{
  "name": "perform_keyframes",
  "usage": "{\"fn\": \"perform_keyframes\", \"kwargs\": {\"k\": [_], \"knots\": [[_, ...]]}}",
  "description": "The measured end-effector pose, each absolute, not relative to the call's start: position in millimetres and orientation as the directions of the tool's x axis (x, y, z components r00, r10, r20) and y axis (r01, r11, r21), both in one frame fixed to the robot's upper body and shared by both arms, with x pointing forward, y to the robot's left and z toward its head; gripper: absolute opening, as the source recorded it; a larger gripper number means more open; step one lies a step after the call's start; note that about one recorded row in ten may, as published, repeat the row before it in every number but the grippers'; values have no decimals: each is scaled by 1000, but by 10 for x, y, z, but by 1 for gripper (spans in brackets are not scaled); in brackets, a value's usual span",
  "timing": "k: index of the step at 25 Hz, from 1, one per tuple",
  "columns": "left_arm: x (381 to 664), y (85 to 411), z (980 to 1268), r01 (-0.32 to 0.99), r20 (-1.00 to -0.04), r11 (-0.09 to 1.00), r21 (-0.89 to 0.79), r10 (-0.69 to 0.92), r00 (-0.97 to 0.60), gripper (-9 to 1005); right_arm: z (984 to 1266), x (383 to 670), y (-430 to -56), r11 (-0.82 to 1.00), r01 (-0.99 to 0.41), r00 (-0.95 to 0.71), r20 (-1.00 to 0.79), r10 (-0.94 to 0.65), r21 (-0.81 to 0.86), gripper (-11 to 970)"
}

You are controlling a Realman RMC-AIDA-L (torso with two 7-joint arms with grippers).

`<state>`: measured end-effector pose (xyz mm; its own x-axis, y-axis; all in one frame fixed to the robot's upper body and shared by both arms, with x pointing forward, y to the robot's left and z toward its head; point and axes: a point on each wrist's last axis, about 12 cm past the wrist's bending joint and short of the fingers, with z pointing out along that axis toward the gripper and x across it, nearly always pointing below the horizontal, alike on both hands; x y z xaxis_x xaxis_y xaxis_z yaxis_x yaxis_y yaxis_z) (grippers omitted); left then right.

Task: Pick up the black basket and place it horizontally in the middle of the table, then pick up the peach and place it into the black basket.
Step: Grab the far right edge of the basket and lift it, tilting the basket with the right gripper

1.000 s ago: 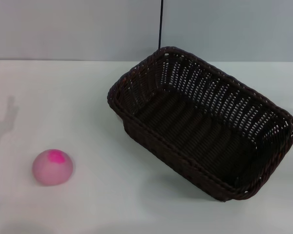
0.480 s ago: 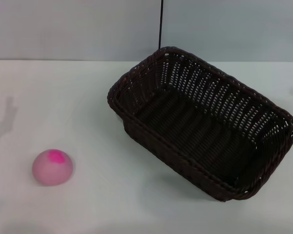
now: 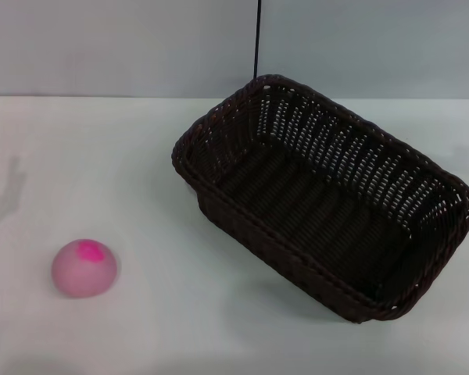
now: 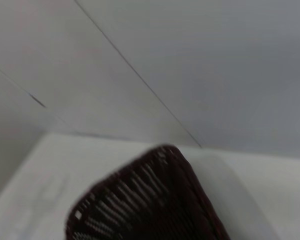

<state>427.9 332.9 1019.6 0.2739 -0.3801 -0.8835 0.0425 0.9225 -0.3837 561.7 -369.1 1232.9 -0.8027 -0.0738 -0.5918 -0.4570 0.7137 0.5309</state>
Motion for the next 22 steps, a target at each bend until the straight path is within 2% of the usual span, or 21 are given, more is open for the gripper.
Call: {"fn": "perform_keyframes", "kwargs": {"k": [7,12,22], "knots": [[4272,3336,10172,31,-888,921,-387,-382,258,809,12410,5794,-3495,776,-438,-862,-458,-218,455,795],[4257,3339,10151,22,-890,921,-390,-383,246,809,12304,5818,-3393,783,-437,-883,-377,-280,442,797],[4300,3322,10146,24,-892,920,-392,-387,235,810,12009,5808,-3336,787,-400,-910,-302,-283,469,796]]}}
